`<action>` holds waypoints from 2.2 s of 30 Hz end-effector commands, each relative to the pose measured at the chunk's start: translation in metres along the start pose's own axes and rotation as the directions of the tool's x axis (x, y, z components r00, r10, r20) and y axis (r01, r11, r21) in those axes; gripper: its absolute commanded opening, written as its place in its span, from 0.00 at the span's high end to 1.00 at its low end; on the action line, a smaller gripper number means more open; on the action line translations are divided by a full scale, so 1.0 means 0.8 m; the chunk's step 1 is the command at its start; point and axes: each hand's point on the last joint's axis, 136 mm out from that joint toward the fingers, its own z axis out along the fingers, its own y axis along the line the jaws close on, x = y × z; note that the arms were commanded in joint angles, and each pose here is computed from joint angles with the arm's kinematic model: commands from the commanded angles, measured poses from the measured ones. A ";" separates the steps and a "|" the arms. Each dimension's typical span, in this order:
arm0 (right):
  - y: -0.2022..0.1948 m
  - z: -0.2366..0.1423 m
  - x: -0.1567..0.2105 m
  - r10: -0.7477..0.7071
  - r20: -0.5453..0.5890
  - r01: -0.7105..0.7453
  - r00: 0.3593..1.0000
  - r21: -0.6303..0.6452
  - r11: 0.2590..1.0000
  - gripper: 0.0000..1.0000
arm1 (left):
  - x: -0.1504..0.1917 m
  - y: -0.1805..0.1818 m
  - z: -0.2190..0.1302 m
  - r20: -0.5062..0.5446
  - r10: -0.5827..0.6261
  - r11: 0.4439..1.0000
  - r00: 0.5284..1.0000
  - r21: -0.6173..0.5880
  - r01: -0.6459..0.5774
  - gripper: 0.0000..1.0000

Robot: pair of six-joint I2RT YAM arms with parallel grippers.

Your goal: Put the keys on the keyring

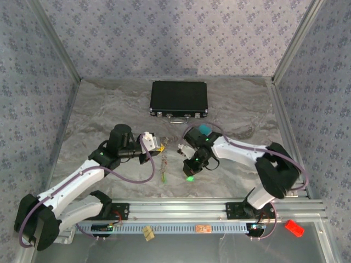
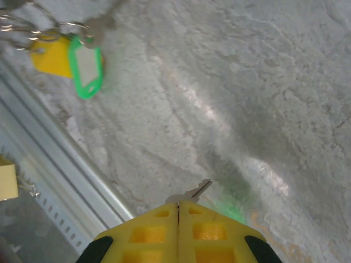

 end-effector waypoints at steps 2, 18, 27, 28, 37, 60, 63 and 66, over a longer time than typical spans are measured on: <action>-0.008 0.005 -0.023 0.047 -0.012 -0.047 0.999 0.000 0.999 1.00 | -0.021 0.003 -0.006 0.038 0.045 0.999 0.998 -0.014 -0.044 1.00; -0.045 0.014 -0.054 0.118 0.060 -0.123 0.991 0.089 0.988 0.68 | -0.014 0.007 -0.003 0.018 0.042 0.999 0.999 -0.026 -0.041 1.00; -0.037 0.010 -0.041 0.131 0.182 -0.151 0.975 0.103 0.983 0.65 | -0.014 0.006 -0.004 0.021 0.046 0.999 0.999 -0.025 -0.045 1.00; -0.036 0.009 -0.042 0.119 0.196 -0.141 0.973 0.105 0.984 0.64 | -0.014 0.006 -0.004 0.021 0.045 0.999 0.999 -0.026 -0.045 1.00; -0.044 -0.015 -0.042 -0.136 0.352 0.046 0.926 0.253 0.967 0.64 | -0.013 0.007 -0.004 0.022 0.042 0.999 0.999 -0.030 -0.041 1.00; -0.038 0.028 -0.042 -0.187 0.271 0.126 0.944 0.226 0.966 0.75 | -0.010 0.008 -0.002 0.011 0.042 0.999 0.999 -0.028 -0.042 1.00; -0.037 0.029 -0.044 -0.188 0.268 0.128 0.945 0.226 0.966 0.79 | -0.010 0.007 -0.002 0.010 0.042 0.999 0.999 -0.028 -0.041 1.00; -0.036 0.027 -0.045 -0.189 0.267 0.129 0.945 0.227 0.965 0.86 | -0.010 0.008 -0.002 0.008 0.043 0.999 0.999 -0.030 -0.042 1.00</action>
